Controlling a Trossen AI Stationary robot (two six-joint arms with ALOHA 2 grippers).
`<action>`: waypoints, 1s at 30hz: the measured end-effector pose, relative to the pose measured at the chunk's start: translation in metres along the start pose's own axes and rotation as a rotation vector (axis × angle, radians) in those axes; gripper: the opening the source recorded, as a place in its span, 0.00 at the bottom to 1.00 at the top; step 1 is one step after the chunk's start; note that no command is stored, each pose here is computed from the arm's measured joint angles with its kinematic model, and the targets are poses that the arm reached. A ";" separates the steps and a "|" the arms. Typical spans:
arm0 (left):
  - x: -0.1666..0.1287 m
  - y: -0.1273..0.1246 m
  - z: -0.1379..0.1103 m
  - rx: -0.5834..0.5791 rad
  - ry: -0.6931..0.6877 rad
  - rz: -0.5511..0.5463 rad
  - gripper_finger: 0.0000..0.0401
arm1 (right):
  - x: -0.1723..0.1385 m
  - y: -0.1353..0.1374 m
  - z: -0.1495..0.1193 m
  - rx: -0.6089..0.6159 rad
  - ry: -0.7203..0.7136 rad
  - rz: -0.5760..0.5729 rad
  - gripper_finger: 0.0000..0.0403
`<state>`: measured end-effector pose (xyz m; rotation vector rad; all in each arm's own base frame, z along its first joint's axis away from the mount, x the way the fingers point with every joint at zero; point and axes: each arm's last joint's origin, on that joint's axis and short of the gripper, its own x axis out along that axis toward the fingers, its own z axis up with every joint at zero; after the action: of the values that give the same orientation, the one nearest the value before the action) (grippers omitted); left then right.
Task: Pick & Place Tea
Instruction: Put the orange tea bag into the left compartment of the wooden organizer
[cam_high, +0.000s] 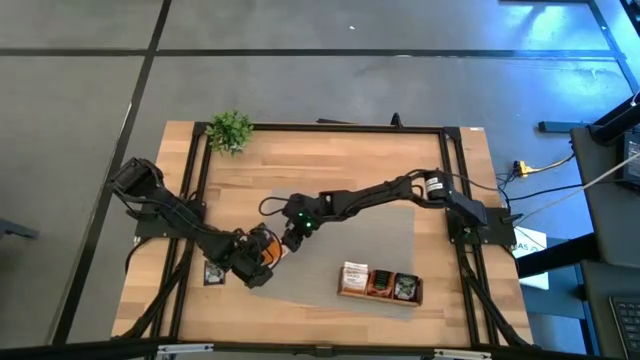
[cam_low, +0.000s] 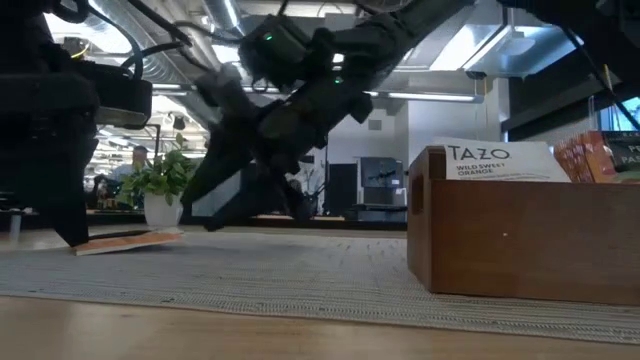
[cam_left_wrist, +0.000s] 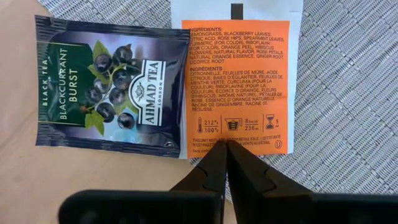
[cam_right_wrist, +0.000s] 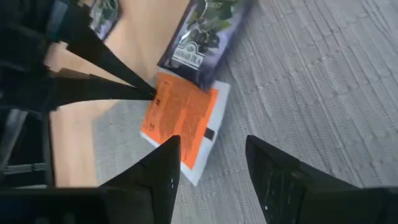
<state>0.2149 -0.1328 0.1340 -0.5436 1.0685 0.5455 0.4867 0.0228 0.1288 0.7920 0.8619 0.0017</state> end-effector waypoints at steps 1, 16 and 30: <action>0.000 0.000 0.000 0.000 0.001 0.000 0.03 | 0.002 0.000 0.001 -0.004 0.010 -0.009 0.45; 0.010 -0.005 -0.002 -0.007 -0.025 0.002 0.03 | 0.008 0.003 0.006 0.005 0.034 -0.004 0.45; 0.012 -0.007 -0.002 -0.014 -0.039 -0.009 0.03 | 0.018 -0.003 0.000 0.064 0.108 0.043 0.45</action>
<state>0.2227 -0.1371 0.1229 -0.5480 1.0260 0.5543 0.4977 0.0264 0.1145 0.8765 0.9505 0.0554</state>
